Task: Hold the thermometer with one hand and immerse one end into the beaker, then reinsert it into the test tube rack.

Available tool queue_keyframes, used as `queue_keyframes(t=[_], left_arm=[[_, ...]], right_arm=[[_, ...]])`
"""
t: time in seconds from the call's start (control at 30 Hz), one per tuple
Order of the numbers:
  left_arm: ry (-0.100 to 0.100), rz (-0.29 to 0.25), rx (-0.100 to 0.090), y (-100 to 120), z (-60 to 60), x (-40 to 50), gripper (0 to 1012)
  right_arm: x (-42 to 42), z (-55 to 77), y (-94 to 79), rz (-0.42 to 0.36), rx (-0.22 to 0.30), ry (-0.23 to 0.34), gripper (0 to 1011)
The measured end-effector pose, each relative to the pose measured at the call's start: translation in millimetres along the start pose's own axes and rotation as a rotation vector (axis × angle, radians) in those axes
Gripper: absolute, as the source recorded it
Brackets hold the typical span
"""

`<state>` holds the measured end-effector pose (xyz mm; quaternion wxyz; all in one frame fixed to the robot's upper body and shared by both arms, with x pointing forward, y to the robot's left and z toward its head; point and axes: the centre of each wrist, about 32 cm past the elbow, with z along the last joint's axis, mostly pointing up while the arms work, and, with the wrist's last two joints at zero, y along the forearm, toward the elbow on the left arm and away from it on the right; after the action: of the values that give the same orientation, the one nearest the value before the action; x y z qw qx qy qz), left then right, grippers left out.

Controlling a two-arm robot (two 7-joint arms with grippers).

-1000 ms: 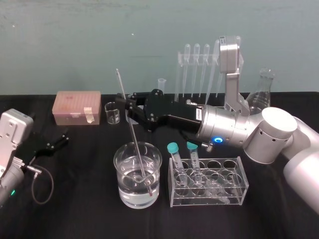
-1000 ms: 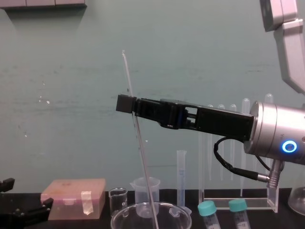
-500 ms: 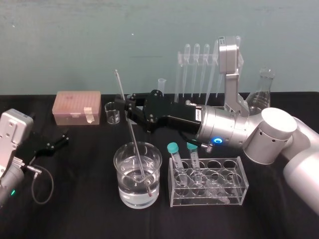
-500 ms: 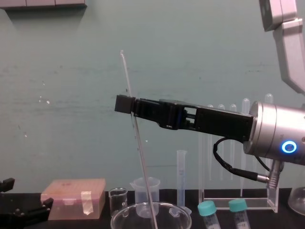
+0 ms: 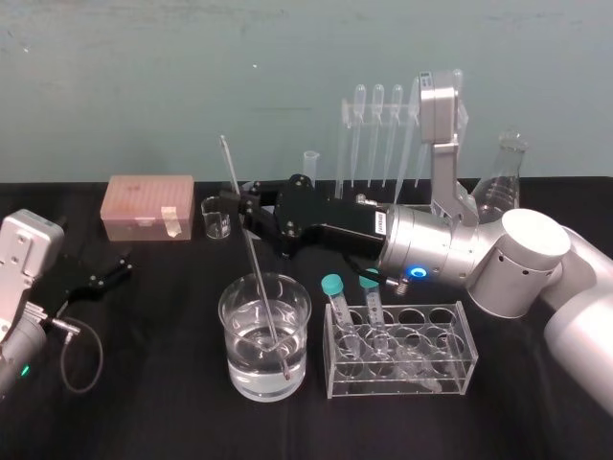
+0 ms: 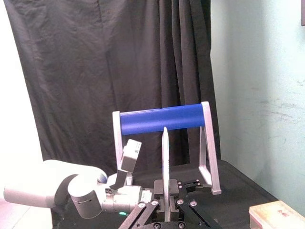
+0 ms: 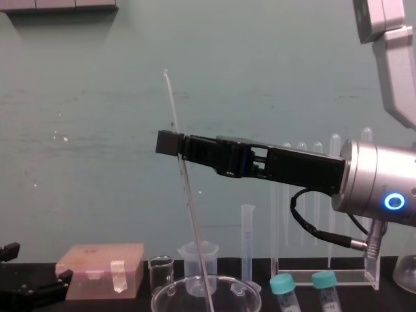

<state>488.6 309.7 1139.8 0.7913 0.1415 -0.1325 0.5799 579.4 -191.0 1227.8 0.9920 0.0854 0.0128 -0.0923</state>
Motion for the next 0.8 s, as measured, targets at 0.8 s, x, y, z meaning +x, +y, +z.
queue_keyframes(t=[0.8], left_arm=[[0.000, 0.000, 0.000, 0.0, 0.0, 0.0, 1008]], right_arm=[[0.2, -0.1, 0.1, -0.003, 0.001, 0.000, 56]])
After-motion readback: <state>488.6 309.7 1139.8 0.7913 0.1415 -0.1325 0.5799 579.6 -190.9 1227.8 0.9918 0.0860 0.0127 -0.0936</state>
